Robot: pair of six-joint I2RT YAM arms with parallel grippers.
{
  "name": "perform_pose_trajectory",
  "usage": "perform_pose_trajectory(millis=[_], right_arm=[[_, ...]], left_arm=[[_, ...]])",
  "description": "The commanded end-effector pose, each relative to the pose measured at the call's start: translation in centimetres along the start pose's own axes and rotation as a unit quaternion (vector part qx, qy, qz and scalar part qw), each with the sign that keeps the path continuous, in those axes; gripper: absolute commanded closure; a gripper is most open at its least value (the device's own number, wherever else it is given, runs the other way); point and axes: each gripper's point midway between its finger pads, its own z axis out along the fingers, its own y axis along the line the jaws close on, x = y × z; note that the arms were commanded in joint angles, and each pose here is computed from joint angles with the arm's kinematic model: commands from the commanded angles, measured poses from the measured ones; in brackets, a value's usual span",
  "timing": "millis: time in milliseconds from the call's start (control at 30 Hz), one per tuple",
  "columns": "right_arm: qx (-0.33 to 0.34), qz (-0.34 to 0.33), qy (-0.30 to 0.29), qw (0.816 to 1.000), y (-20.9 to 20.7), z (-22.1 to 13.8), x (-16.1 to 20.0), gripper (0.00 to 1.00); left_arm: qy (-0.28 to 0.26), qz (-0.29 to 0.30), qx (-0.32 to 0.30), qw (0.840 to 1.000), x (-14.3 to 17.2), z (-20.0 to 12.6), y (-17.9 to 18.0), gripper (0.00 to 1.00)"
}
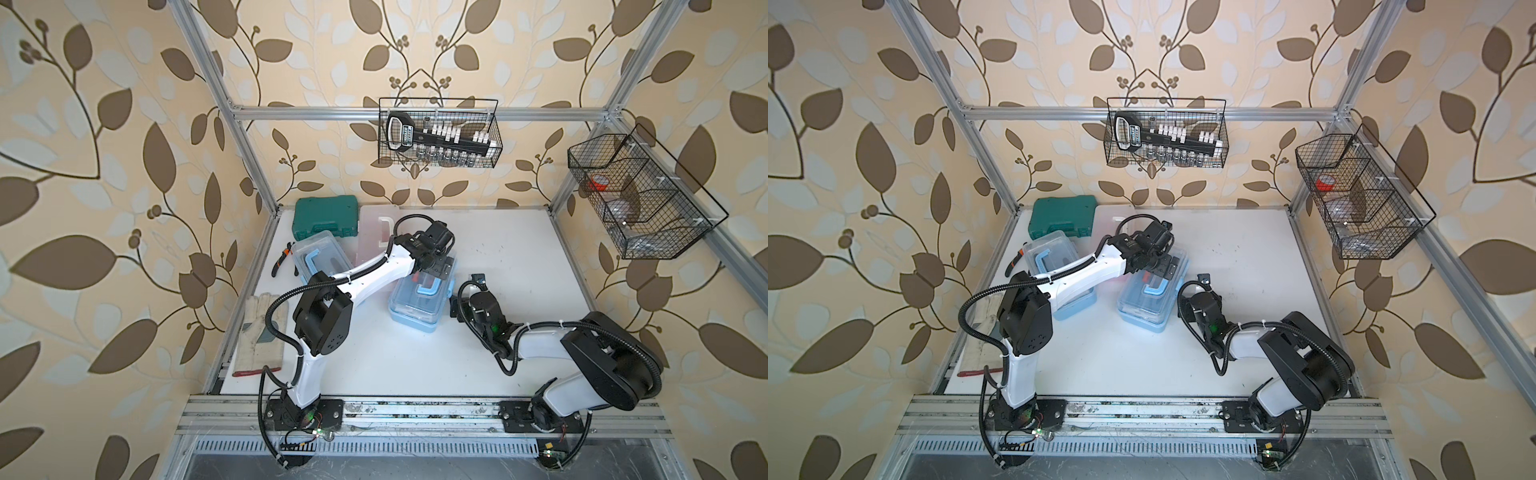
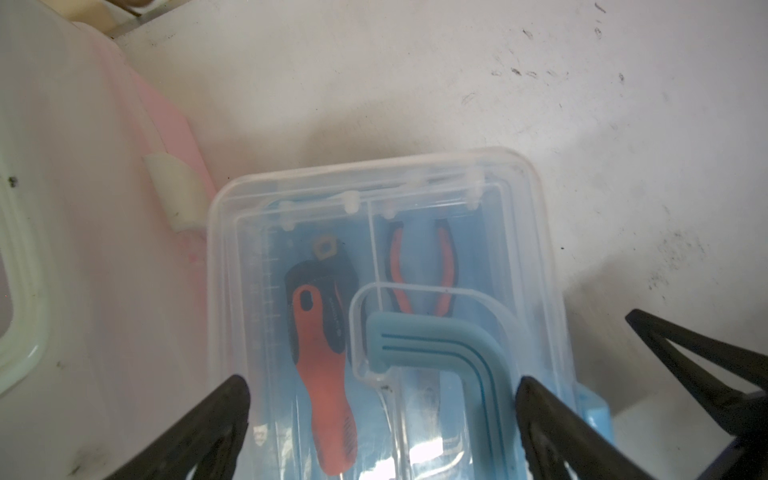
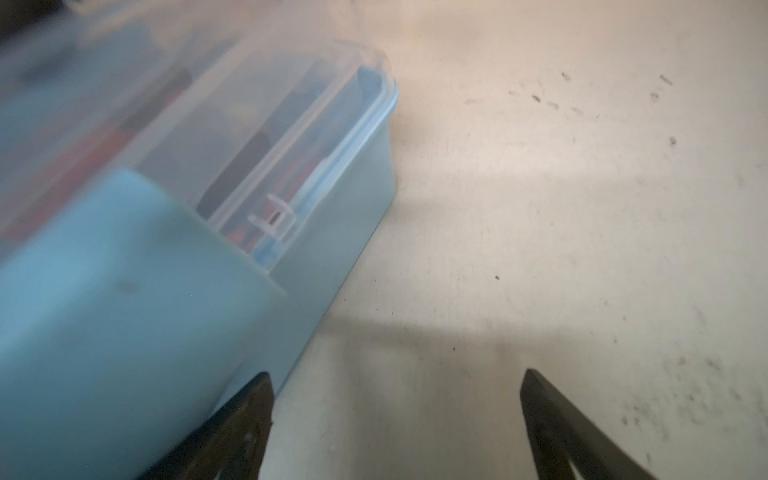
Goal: Close toolboxes
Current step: Fasten the toolbox latch on the toolbox.
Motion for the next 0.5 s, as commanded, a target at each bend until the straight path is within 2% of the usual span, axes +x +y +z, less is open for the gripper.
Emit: perform_pose_trajectory(millis=[0,300,467], right_arm=[[-0.003,0.010,-0.043,0.999,0.3,-0.5,-2.5,0.10],[0.009,0.008,-0.052,0.999,-0.2,-1.4,-3.6,0.10],[-0.009,0.016,-0.050,0.999,0.5,-2.0,-4.6,0.10]], left_arm=[[0.162,0.001,0.004,0.987,9.3,3.1,0.0,0.01],[0.160,-0.004,0.011,0.987,9.2,3.2,-0.2,0.01],[0.160,-0.005,0.012,0.987,9.3,3.3,-0.3,0.01]])
